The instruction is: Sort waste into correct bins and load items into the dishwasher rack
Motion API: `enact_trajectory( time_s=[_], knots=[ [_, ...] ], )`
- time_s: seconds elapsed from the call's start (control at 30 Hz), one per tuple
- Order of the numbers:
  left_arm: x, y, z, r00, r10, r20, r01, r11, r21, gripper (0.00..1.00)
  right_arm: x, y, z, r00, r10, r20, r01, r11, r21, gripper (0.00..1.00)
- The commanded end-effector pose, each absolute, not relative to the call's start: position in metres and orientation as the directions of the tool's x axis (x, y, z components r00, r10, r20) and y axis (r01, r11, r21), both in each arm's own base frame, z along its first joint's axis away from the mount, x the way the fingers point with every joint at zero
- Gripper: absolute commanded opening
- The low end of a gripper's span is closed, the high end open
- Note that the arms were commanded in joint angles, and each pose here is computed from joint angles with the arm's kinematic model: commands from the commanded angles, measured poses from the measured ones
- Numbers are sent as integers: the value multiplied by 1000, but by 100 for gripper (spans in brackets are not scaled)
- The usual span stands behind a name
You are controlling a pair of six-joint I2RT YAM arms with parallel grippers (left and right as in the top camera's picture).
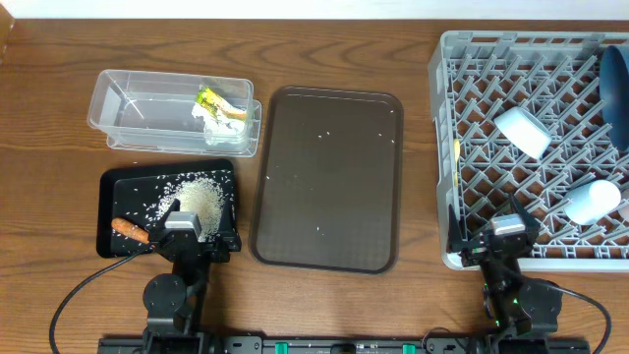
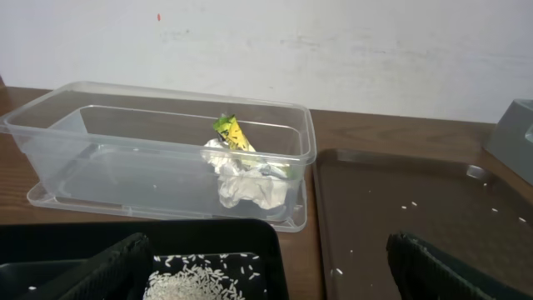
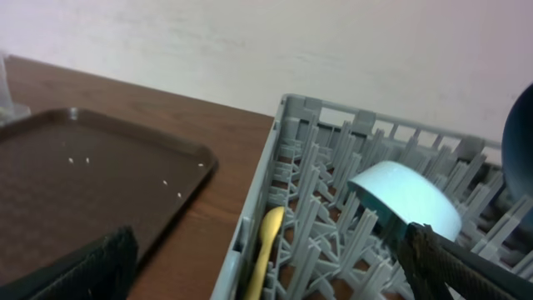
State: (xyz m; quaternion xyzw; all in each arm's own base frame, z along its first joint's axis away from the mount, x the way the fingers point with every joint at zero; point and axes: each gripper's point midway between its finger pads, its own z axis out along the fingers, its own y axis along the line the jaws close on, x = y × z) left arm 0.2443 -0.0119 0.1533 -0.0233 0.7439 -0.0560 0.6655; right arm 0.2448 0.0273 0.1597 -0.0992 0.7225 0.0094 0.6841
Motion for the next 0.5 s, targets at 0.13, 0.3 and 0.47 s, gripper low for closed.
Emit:
enact_trajectory(
  time_s=[0.13,0.3,0.47],
  knots=[
    [244,-14,138,-153,-92,-984,54,993,-101,92,245,22,159,-66,5,-998,-115,993,12,99],
    [244,-14,138,-153,-92,-984,54,993,-101,92,245,21,159,-67,5,-998,-111,994,12,99],
    [244,-14,138,-153,-92,-984,54,993,-101,92,245,21,159,-67,5,-998,-111,994,12,99]
  ],
)
